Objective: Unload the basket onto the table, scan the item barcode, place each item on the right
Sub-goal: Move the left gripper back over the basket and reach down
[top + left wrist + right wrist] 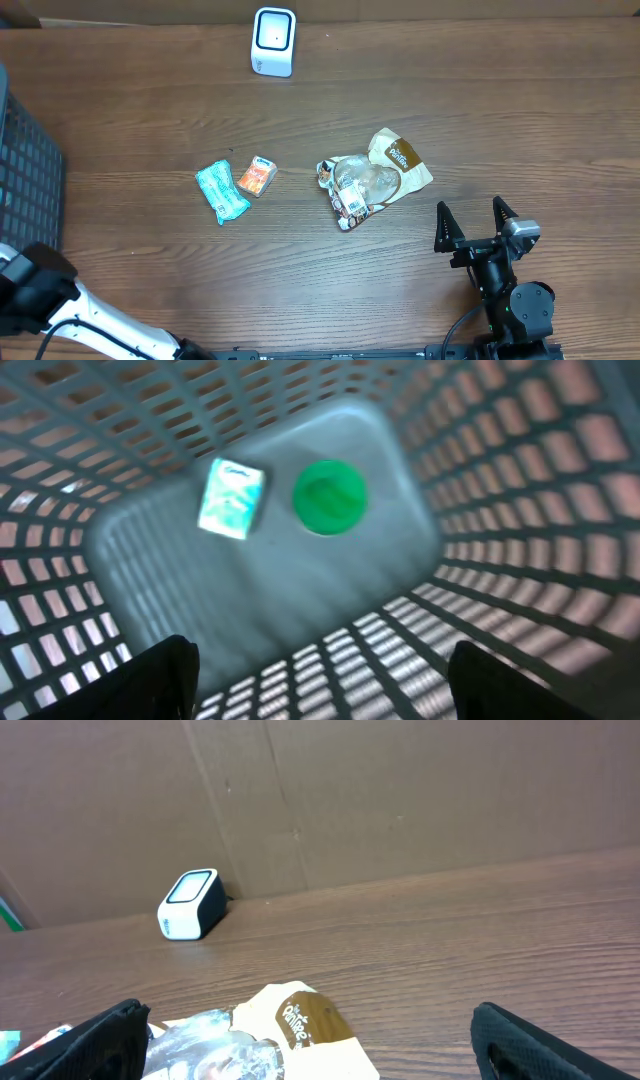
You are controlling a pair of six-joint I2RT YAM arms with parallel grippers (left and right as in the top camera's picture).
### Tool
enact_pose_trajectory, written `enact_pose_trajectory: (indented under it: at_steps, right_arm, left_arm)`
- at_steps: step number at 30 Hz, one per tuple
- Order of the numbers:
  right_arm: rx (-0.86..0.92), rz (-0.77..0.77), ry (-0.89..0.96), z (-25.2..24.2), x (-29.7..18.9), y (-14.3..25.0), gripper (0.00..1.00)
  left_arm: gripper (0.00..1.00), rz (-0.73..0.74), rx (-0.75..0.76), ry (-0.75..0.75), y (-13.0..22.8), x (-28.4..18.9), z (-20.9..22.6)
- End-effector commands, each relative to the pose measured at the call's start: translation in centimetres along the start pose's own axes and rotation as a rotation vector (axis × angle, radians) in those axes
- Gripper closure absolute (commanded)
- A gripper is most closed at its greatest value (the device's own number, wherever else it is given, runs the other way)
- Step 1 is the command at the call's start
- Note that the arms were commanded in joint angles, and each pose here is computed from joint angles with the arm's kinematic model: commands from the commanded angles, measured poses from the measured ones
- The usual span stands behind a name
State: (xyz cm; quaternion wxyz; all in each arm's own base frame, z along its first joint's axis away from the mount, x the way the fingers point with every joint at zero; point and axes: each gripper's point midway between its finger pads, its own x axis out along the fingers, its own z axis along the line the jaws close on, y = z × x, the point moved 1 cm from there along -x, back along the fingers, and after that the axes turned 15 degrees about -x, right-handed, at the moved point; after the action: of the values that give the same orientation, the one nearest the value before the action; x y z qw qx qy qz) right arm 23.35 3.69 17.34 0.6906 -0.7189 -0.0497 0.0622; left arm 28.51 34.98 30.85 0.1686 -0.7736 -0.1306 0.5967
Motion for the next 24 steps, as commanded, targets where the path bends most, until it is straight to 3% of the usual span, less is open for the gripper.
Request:
enact_pose_trajectory:
  at_steps: [1, 7, 24]
  right_arm:
    - [-0.005, 0.000, 0.002, 0.0, 0.0, 0.3, 0.00]
    - [-0.005, 0.000, 0.002, 0.0, 0.0, 0.3, 0.00]
    - [-0.005, 0.000, 0.002, 0.0, 0.0, 0.3, 0.00]
  left_arm:
    - [0.19, 0.026, 0.032, -0.049, -0.6, 3.0, 0.8]
    - [0.25, 0.061, 0.085, -0.070, -0.5, 5.8, 0.7]
    - [0.30, 0.122, 0.141, -0.110, 0.5, 9.1, 0.9]
